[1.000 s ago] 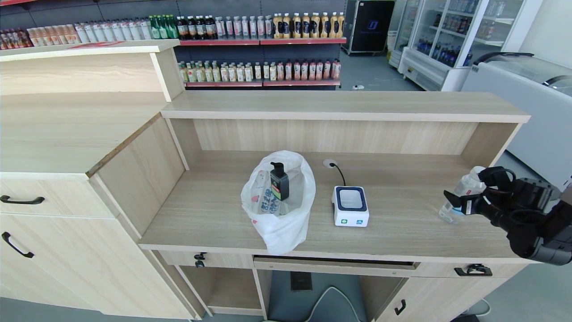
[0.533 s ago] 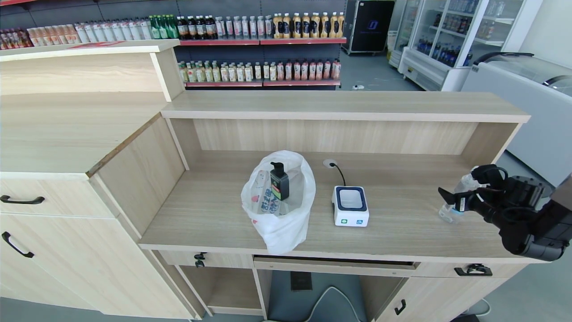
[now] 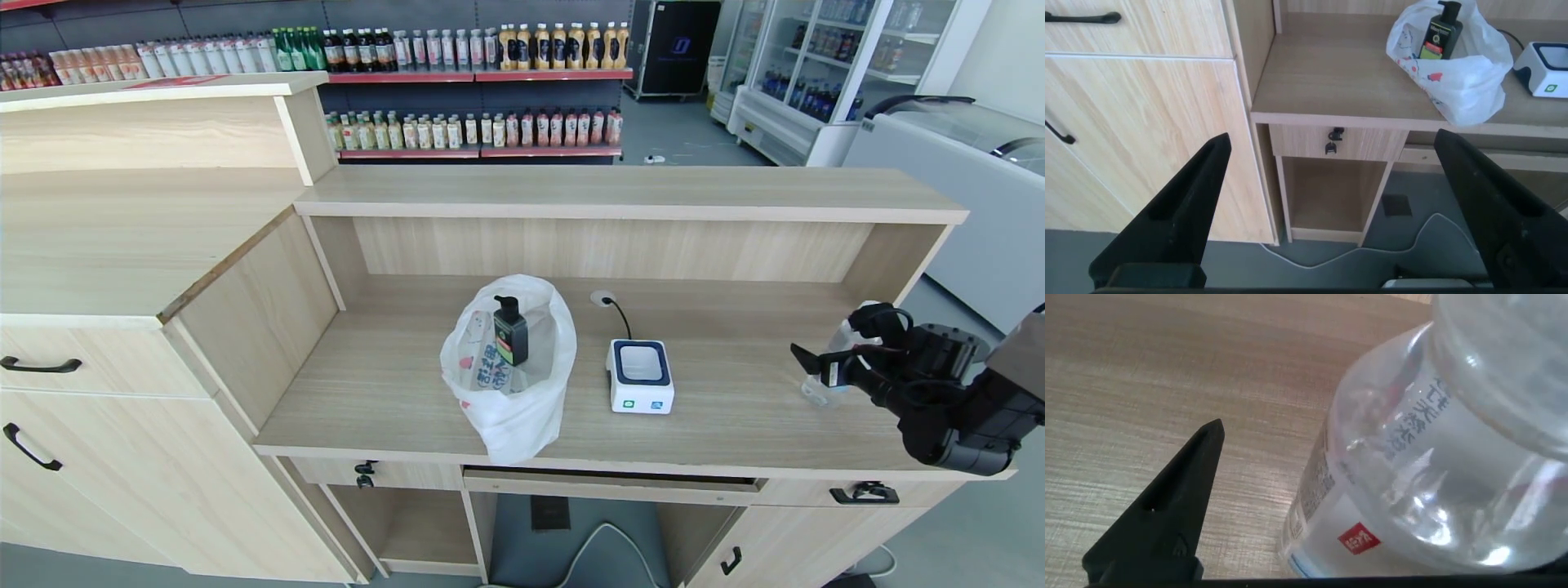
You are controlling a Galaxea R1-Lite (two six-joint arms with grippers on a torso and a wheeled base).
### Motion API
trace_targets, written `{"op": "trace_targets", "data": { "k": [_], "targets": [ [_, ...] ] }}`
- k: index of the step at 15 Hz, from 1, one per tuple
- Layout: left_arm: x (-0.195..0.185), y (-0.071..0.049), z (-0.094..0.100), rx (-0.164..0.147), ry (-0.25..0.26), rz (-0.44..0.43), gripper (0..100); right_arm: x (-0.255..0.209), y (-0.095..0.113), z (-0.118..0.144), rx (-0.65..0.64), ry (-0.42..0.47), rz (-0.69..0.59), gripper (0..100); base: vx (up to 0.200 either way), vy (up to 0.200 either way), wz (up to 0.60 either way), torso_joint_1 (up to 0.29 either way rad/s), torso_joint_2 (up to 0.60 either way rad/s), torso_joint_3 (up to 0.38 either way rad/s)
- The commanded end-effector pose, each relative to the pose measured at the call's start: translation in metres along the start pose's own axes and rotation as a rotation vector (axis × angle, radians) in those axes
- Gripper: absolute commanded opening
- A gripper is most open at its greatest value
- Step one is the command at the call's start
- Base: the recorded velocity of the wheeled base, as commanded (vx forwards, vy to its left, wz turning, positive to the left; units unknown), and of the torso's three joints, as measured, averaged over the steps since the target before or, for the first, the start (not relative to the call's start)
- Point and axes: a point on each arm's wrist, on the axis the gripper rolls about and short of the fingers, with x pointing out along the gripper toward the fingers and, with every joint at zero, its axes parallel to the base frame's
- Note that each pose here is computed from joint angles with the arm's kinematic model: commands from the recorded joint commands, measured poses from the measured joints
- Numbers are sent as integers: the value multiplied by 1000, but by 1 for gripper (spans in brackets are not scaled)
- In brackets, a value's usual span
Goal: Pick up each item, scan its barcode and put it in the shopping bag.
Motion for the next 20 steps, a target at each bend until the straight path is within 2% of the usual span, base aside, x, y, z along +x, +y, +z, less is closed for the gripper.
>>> {"op": "trace_targets", "data": {
  "k": [1, 2, 7, 14, 16, 19, 20],
  "targets": [
    [0, 0, 0, 0, -1, 0, 100, 3, 1, -3, -4, -3, 7, 100, 0, 0, 0, 0, 0, 0],
    [0, 0, 0, 0, -1, 0, 100, 4, 0, -4, -4, -5, 14, 0, 0, 0, 0, 0, 0, 0],
    [0, 0, 0, 0, -1, 0, 100, 4, -1, 1, -10, -25, 24, 0, 0, 0, 0, 0, 0, 0],
    [0, 0, 0, 0, -1, 0, 100, -4, -1, 0, 3, -2, 23, 0, 0, 0, 0, 0, 0, 0],
    [0, 0, 0, 0, -1, 0, 100, -19, -1, 22, 87, 3, 29, 0, 0, 0, 0, 0, 0, 0],
    [0, 0, 0, 0, -1, 0, 100, -49, -1, 88, 314, 84, 54, 0, 0, 0, 0, 0, 0, 0],
    [0, 0, 0, 0, -1, 0, 100, -57, -2, 103, 358, 89, 56, 0, 0, 0, 0, 0, 0, 0]
  ]
}}
